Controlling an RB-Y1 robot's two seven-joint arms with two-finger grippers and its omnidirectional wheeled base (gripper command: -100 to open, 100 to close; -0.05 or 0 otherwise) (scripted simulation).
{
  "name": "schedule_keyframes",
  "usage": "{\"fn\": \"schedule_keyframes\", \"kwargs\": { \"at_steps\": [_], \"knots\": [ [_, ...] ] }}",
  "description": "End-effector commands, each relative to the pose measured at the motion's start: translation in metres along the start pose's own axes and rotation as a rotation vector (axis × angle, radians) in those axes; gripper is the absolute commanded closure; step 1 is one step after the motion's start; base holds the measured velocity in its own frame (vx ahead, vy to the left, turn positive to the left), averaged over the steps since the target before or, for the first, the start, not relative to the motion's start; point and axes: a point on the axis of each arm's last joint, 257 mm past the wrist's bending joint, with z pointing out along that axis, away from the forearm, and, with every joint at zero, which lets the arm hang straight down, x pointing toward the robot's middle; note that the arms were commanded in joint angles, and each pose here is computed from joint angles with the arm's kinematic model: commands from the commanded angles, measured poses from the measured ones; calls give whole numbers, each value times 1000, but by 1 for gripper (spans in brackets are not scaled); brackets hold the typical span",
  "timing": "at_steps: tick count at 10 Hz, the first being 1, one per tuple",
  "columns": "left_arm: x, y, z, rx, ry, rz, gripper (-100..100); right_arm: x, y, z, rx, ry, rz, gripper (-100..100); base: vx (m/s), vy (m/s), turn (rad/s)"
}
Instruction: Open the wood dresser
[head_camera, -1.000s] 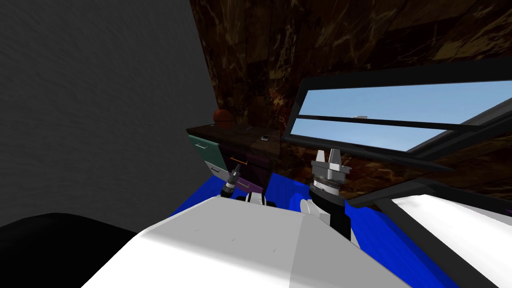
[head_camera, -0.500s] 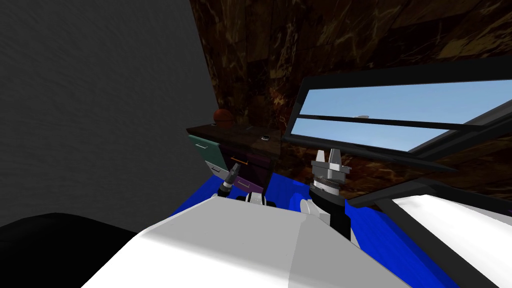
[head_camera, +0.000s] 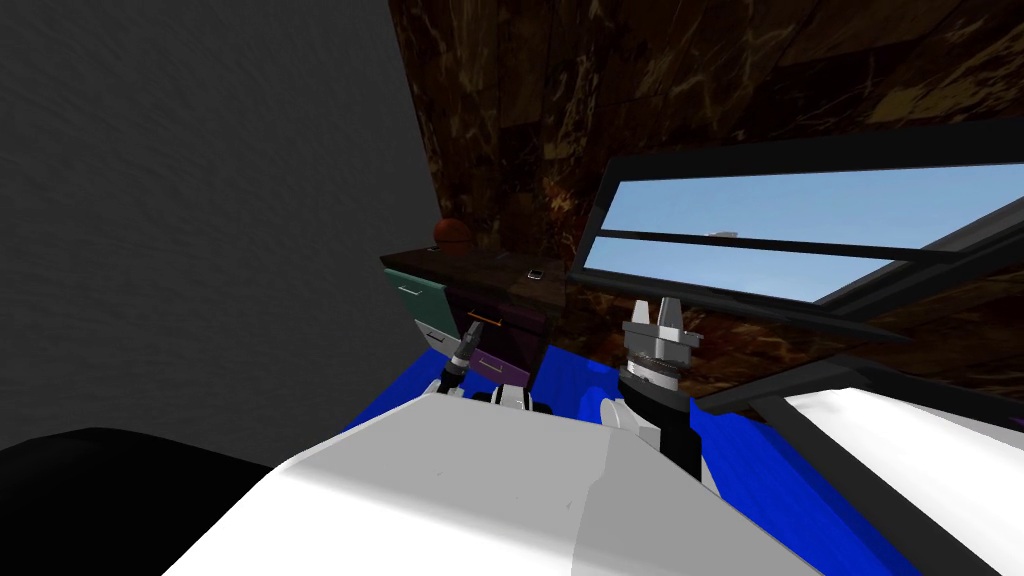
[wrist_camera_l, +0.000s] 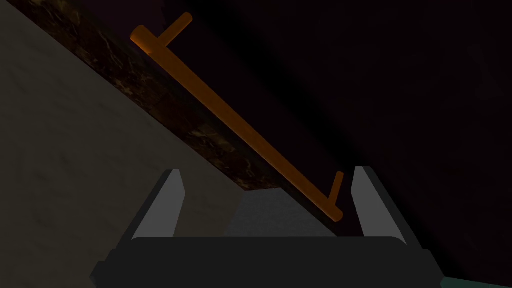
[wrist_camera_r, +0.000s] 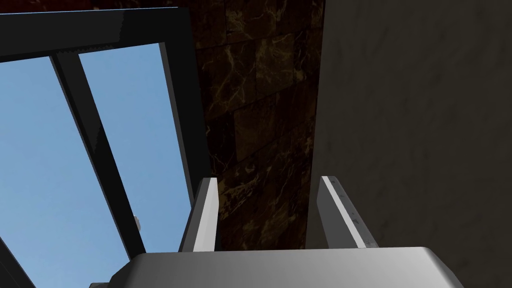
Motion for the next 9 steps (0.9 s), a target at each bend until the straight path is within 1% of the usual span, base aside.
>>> {"fn": "schedule_keyframes", "kwargs": {
  "at_steps": [1,2,3,4,6,7,8,9],
  "knots": [
    [2,-2,2,-5,-12,-13,-100,0,0,0,0,0,0,0,0,0,0],
    [0,-2,11,-6,-13,-15,-100,0,0,0,0,0,0,0,-2,-7,2],
    [-2,-1,18,-6,-13,-15,-100,0,0,0,0,0,0,0,-1,-14,1],
    [-3,-1,21,-6,-13,-16,-100,0,0,0,0,0,0,0,1,-13,1],
    [-6,-1,33,-6,-14,-16,-100,0,0,0,0,0,0,0,1,-10,1],
    [-6,-2,29,-4,-15,-16,-100,0,0,0,0,0,0,0,0,0,0],
    [-3,-1,21,-6,-13,-16,100,0,0,0,0,0,0,0,0,6,-2],
    [-2,-1,18,-6,-13,-15,100,0,0,0,0,0,0,0,3,19,16]
  ]
}}
